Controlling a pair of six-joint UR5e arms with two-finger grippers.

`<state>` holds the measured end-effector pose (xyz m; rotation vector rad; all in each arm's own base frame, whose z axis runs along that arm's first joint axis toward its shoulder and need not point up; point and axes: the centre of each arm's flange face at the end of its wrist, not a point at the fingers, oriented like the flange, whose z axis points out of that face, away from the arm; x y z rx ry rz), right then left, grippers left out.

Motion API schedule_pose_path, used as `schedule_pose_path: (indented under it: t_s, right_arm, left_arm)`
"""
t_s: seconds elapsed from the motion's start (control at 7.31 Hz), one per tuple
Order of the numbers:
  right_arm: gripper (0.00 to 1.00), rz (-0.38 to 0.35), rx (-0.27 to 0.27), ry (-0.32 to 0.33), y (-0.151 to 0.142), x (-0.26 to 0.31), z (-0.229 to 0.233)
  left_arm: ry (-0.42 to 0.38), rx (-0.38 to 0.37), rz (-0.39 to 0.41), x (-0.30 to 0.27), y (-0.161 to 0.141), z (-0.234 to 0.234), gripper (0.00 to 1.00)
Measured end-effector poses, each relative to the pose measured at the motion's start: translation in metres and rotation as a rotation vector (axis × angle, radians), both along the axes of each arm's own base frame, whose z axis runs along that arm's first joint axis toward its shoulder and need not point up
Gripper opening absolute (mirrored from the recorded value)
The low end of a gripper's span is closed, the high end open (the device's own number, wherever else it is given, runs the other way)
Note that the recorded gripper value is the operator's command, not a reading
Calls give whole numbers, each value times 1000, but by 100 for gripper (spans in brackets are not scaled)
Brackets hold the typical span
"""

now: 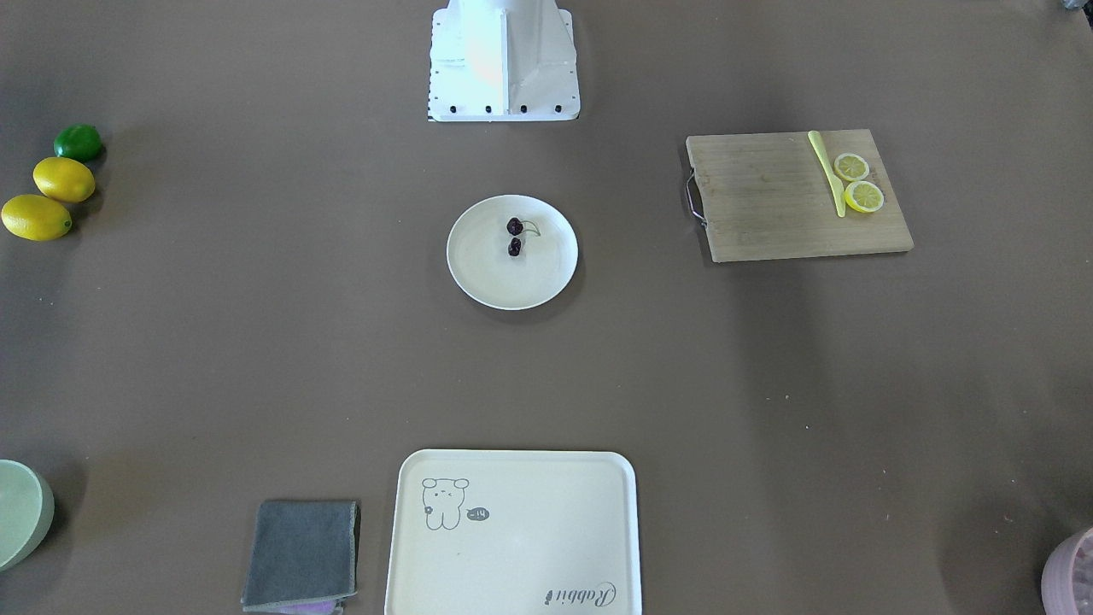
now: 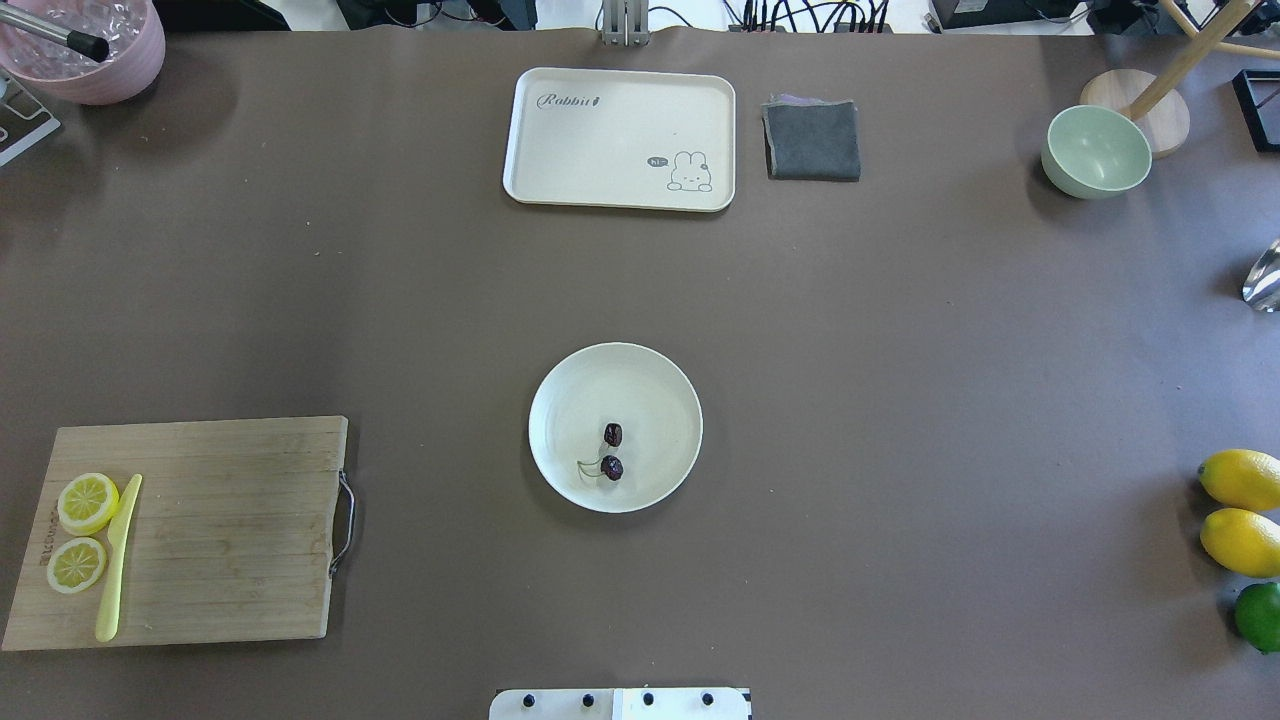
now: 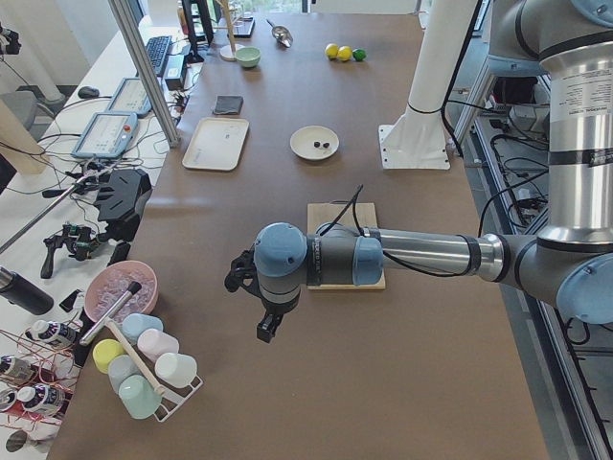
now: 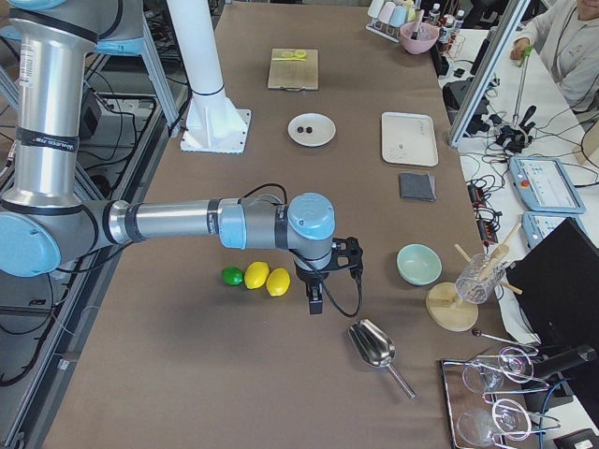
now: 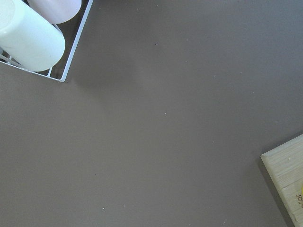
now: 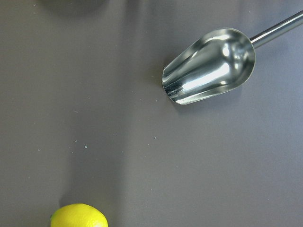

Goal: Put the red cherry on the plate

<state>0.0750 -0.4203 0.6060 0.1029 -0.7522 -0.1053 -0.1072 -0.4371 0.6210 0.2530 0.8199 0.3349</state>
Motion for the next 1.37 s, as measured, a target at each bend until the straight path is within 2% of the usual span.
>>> schedule_pose_path:
  t_s: [0.82,1.37]
  right_arm:
    - [100,-2,3,-2,-3,-2,-2]
    - [100,-2,6,-11,-5,-3,-5]
  left_arm:
    - [1,27,-3,-1,0,-11,98]
    - [4,22,-5,-1,10,-9,98]
